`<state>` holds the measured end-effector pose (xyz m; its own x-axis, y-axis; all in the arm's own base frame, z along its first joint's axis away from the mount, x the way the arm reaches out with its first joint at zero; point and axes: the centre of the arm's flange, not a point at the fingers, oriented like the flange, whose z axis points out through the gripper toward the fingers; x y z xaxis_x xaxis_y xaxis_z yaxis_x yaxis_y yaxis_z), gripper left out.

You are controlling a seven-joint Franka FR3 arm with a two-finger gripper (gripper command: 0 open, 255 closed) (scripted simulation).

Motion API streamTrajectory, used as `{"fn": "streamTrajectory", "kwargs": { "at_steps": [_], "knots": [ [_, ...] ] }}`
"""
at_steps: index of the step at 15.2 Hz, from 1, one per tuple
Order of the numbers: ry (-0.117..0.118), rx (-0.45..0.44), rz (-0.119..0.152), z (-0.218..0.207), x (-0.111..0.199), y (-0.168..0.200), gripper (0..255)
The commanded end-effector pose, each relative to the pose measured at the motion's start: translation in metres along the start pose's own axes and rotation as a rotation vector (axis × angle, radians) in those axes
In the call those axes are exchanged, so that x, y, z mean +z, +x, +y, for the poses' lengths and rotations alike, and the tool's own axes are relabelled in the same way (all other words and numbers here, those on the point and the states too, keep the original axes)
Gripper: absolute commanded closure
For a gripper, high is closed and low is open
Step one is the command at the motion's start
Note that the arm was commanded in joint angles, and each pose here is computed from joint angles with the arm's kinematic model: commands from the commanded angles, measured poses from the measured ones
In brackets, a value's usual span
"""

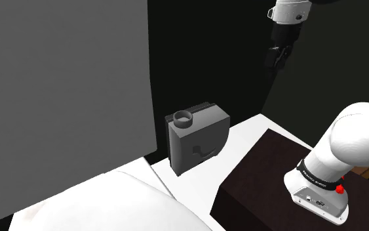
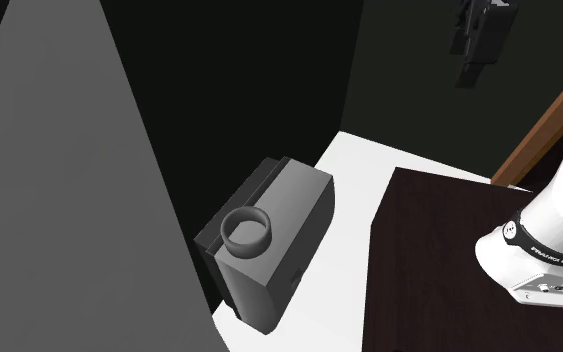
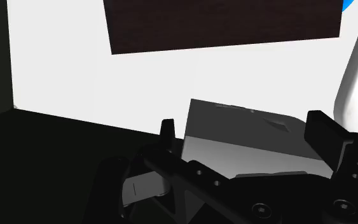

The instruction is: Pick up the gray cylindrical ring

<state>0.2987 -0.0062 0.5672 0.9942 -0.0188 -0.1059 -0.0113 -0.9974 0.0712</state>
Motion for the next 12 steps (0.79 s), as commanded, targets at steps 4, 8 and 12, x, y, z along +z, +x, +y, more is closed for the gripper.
{"fn": "streamTrajectory", "kwargs": {
  "at_steps": [4,8,12],
  "knots": [
    [0.010,-0.002,0.004,-0.011,0.023,0.029,0],
    [0.023,-0.004,0.010,-0.026,0.053,0.068,0],
    [0.036,-0.007,0.015,-0.042,0.083,0.107,0]
  ]
}}
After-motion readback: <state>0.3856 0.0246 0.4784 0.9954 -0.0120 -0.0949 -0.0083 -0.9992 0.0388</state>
